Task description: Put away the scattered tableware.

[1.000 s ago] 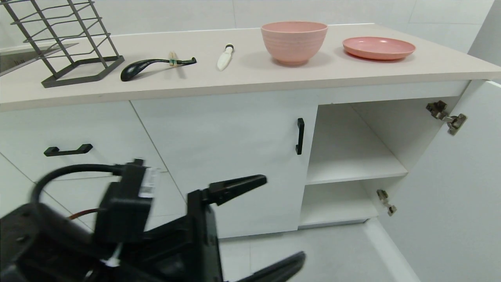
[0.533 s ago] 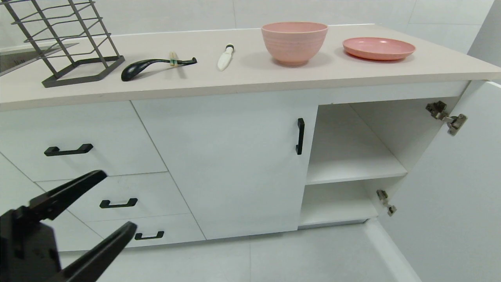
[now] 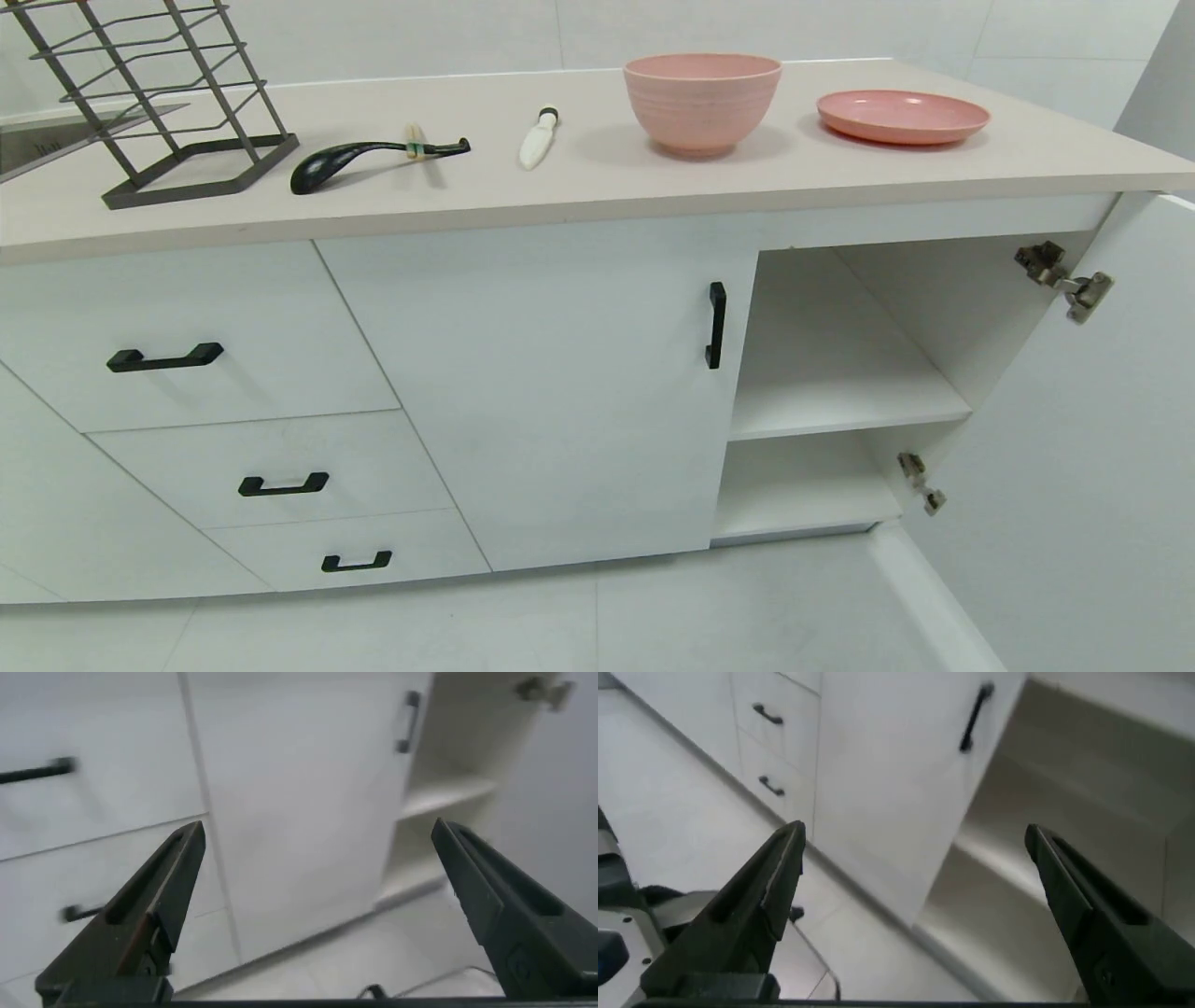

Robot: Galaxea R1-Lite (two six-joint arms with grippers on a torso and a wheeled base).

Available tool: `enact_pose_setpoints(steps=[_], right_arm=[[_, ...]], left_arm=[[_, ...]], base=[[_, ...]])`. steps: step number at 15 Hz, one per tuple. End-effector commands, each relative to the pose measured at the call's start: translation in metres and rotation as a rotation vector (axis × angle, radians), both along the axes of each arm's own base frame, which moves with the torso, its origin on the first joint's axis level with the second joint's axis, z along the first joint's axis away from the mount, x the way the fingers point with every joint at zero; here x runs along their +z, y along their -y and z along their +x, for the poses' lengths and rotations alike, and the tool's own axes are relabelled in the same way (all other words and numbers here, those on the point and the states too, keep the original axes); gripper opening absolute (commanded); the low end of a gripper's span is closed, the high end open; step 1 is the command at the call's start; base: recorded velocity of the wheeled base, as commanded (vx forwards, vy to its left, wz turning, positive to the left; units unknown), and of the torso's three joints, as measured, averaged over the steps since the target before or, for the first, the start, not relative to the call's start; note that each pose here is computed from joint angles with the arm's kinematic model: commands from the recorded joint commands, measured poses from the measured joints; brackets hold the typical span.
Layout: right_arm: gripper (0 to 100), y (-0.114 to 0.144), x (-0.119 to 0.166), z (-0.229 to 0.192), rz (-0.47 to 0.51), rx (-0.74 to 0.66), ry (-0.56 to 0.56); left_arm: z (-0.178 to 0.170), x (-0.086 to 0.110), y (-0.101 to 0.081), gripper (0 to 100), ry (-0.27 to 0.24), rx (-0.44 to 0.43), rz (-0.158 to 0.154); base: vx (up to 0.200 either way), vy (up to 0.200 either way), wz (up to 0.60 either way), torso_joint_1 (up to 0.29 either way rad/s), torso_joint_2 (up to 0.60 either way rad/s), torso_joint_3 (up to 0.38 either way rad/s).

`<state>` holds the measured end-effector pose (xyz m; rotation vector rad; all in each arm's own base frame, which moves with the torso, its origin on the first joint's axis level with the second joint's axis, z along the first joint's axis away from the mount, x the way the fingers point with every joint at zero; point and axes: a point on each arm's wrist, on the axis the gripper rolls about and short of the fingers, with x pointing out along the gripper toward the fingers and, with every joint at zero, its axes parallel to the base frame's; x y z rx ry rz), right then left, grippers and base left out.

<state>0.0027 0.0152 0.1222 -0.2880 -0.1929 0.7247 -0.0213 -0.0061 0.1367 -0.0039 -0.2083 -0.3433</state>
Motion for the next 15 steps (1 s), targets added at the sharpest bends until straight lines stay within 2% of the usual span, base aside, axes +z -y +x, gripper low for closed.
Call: enact_pose_setpoints(steps=[1, 2, 3, 4, 5, 6, 7, 8, 9, 11, 12, 13, 14, 15], right_arm=[[100, 0.000, -0.035, -0.024, 0.026, -0.105, -0.082], [100, 0.001, -0.041, -0.024, 0.026, -0.154, -0.165], [100, 0.003, -0.040, -0.023, 0.042, -0.261, -0.159], [100, 0.006, -0.041, -0.021, 0.090, -0.396, -0.182], [100, 0.008, -0.041, -0.020, 0.123, -0.483, -0.192], [100, 0.012, -0.042, -0.019, 0.201, -0.678, -0.214], [100, 0.014, -0.045, -0.020, 0.227, -0.759, -0.250], [100, 0.014, -0.045, -0.020, 0.249, -0.781, -0.256], [100, 0.014, -0.045, -0.020, 0.243, -0.765, -0.256], [100, 0.014, -0.045, -0.020, 0.247, -0.758, -0.259], [100, 0.014, -0.045, -0.020, 0.246, -0.758, -0.258], [100, 0.014, -0.045, -0.020, 0.246, -0.758, -0.258], [100, 0.014, -0.045, -0.020, 0.247, -0.758, -0.259], [100, 0.014, -0.045, -0.020, 0.247, -0.758, -0.259]], left_arm=[[-0.004, -0.043, -0.001, 100, -0.009, 0.150, 0.080], [-0.003, -0.048, -0.003, 100, -0.056, 0.224, 0.108], [-0.002, -0.053, -0.004, 100, -0.098, 0.283, 0.136], [-0.002, -0.057, -0.005, 100, -0.143, 0.321, 0.134], [-0.002, -0.057, -0.005, 100, -0.145, 0.329, 0.126], [-0.002, -0.057, -0.007, 100, -0.156, 0.375, 0.084], [-0.002, -0.058, -0.008, 100, -0.171, 0.423, 0.021], [-0.002, -0.059, -0.008, 100, -0.193, 0.435, -0.024], [-0.002, -0.060, -0.008, 100, -0.204, 0.434, -0.032], [-0.002, -0.061, -0.008, 100, -0.205, 0.433, -0.021], [-0.002, -0.060, -0.008, 100, -0.194, 0.423, 0.011], [-0.002, -0.058, -0.008, 100, -0.172, 0.415, 0.017], [-0.002, -0.060, -0.007, 100, -0.194, 0.400, 0.011], [-0.002, -0.061, -0.007, 100, -0.206, 0.386, 0.018]], base=[[0.000, 0.000, 0.00, 0.000, 0.00, 0.000], [0.000, 0.000, 0.00, 0.000, 0.00, 0.000], [0.000, 0.000, 0.00, 0.000, 0.00, 0.000], [0.000, 0.000, 0.00, 0.000, 0.00, 0.000], [0.000, 0.000, 0.00, 0.000, 0.00, 0.000], [0.000, 0.000, 0.00, 0.000, 0.00, 0.000], [0.000, 0.000, 0.00, 0.000, 0.00, 0.000], [0.000, 0.000, 0.00, 0.000, 0.00, 0.000], [0.000, 0.000, 0.00, 0.000, 0.00, 0.000], [0.000, 0.000, 0.00, 0.000, 0.00, 0.000], [0.000, 0.000, 0.00, 0.000, 0.00, 0.000], [0.000, 0.000, 0.00, 0.000, 0.00, 0.000], [0.000, 0.000, 0.00, 0.000, 0.00, 0.000], [0.000, 0.000, 0.00, 0.000, 0.00, 0.000]])
